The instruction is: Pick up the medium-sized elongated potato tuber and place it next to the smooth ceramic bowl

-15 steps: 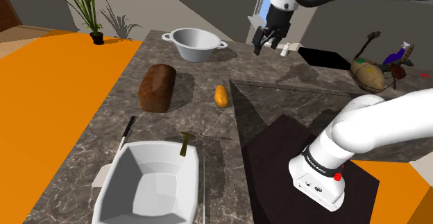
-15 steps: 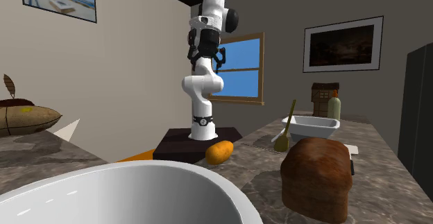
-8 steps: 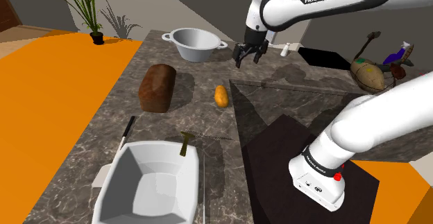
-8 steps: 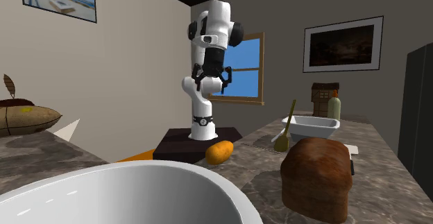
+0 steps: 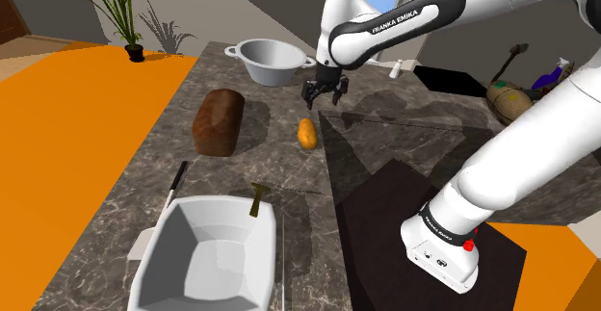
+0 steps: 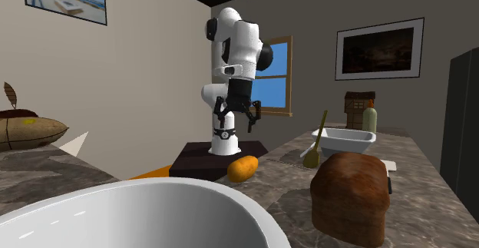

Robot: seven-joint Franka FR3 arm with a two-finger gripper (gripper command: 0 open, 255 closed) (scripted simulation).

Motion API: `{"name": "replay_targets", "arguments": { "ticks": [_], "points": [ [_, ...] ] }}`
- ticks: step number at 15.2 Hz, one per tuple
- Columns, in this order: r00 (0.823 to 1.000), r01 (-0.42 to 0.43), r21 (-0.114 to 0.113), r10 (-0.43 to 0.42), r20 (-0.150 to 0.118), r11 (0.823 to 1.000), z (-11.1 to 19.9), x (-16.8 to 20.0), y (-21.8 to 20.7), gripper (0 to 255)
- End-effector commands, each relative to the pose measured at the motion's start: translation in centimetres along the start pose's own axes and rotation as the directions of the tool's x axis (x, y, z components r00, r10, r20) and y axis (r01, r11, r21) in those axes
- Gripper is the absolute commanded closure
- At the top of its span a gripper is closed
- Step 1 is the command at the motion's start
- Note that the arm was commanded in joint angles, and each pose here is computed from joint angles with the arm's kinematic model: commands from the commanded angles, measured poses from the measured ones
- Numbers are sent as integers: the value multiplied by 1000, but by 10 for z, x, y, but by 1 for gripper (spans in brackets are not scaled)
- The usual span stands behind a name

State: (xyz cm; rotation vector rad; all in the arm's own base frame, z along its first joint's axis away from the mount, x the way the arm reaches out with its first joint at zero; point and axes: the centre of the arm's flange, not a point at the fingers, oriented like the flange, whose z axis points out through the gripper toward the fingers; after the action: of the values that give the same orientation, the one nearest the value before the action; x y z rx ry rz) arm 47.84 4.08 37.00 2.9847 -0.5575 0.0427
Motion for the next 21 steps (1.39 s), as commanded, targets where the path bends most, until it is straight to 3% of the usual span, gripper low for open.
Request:
{"name": "replay_targets", "arguments": {
  "ticks": [1,6,13,21],
  "points": [
    [999,-32,1,32,11,999,24,14,-10,0],
    [994,-104,0,104,38,995,77,42,-29,0],
    [994,-104,0,104,38,995,114,41,-29,0],
    [994,-104,0,104,38,995,117,41,-29,0]
  ]
}}
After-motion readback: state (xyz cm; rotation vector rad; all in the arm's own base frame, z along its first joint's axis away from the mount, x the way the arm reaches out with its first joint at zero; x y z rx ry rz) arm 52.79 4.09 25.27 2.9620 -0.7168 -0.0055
